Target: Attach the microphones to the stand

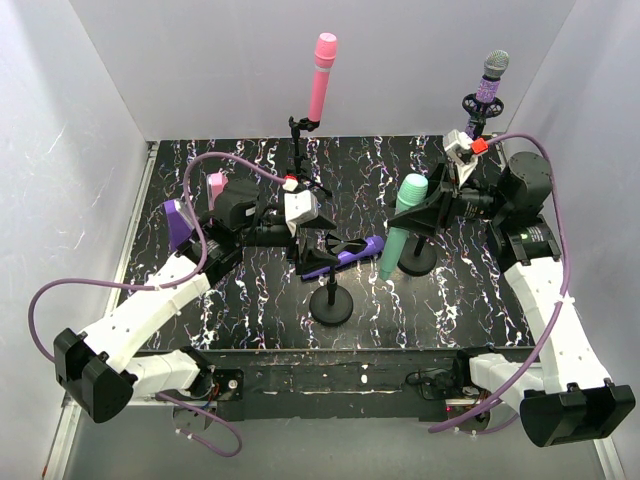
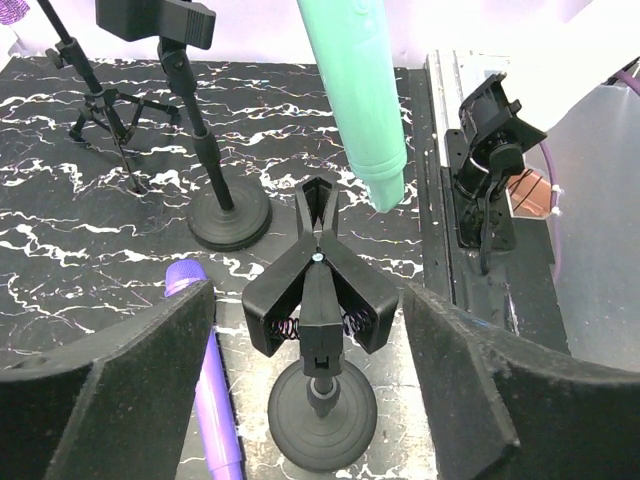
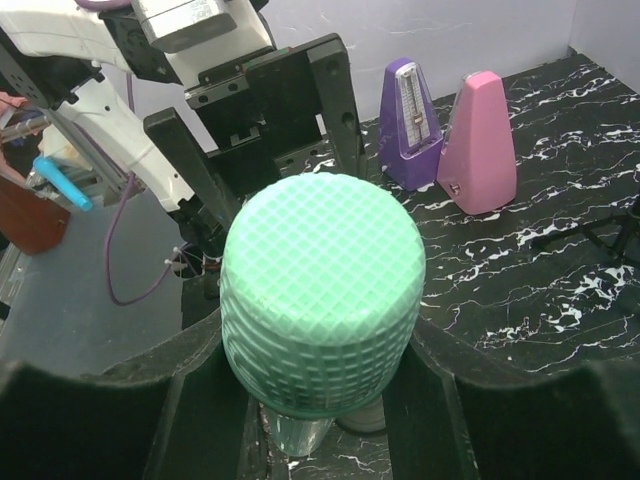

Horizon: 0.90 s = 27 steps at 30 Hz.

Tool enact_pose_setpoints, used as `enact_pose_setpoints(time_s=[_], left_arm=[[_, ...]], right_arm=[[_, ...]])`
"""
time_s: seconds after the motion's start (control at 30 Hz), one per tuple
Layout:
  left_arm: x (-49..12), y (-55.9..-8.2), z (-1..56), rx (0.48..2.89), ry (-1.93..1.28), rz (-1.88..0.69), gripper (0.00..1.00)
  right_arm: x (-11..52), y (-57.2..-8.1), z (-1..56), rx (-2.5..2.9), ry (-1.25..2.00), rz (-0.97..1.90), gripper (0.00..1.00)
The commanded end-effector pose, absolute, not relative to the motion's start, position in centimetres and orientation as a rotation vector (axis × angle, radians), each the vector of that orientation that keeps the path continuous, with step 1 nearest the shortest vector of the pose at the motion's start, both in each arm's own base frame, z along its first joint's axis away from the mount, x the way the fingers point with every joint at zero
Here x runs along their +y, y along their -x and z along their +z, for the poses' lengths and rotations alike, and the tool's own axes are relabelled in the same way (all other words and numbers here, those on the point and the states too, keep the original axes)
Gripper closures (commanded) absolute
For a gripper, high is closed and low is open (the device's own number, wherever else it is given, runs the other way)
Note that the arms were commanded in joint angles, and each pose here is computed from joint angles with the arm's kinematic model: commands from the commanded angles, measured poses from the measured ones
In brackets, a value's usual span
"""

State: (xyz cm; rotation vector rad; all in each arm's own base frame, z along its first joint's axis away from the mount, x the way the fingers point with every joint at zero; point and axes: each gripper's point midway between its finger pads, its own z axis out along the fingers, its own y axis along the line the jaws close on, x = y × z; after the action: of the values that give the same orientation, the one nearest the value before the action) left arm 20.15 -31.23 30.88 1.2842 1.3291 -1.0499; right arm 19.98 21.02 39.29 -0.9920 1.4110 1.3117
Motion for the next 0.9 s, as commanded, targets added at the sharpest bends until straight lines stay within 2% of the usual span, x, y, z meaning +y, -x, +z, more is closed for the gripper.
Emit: enact_pose_setpoints(time_s=[0.0, 0.1, 0.17, 0.3, 0.63, 0.87], left_arm=[[-31.1, -19.9, 32.0, 1.314, -1.249, -1.07, 0.3], [-31.2, -19.8, 32.0, 1.34, -1.226, -1.086, 0.58], [-31.1, -19.8, 32.1, 1.359, -1.203, -1.092, 0.72], [-30.8, -19.3, 33.0, 1.401, -1.127, -1.1, 0.9], [-32.5, -17.5, 33.2, 1.513, -0.973, -1.081, 0.96], [-32.8, -18.0, 33.2, 1.585, -0.86, -1.009, 0.99]], right_arm=[[21.1, -20.1, 39.7, 1.36, 1.014, 1.264, 0.99], [21.1, -20.1, 39.6, 1.362, 1.012, 1.261, 0.99], [21.1, -20.3, 39.4, 1.365, 1.009, 1.25, 0.99], [21.0, -21.1, 38.8, 1.395, 0.979, 1.221, 0.99], [22.2, -23.3, 38.3, 1.429, 0.889, 1.178, 0.99], [23.9, -21.1, 37.1, 1.433, 0.922, 1.264, 0.99]])
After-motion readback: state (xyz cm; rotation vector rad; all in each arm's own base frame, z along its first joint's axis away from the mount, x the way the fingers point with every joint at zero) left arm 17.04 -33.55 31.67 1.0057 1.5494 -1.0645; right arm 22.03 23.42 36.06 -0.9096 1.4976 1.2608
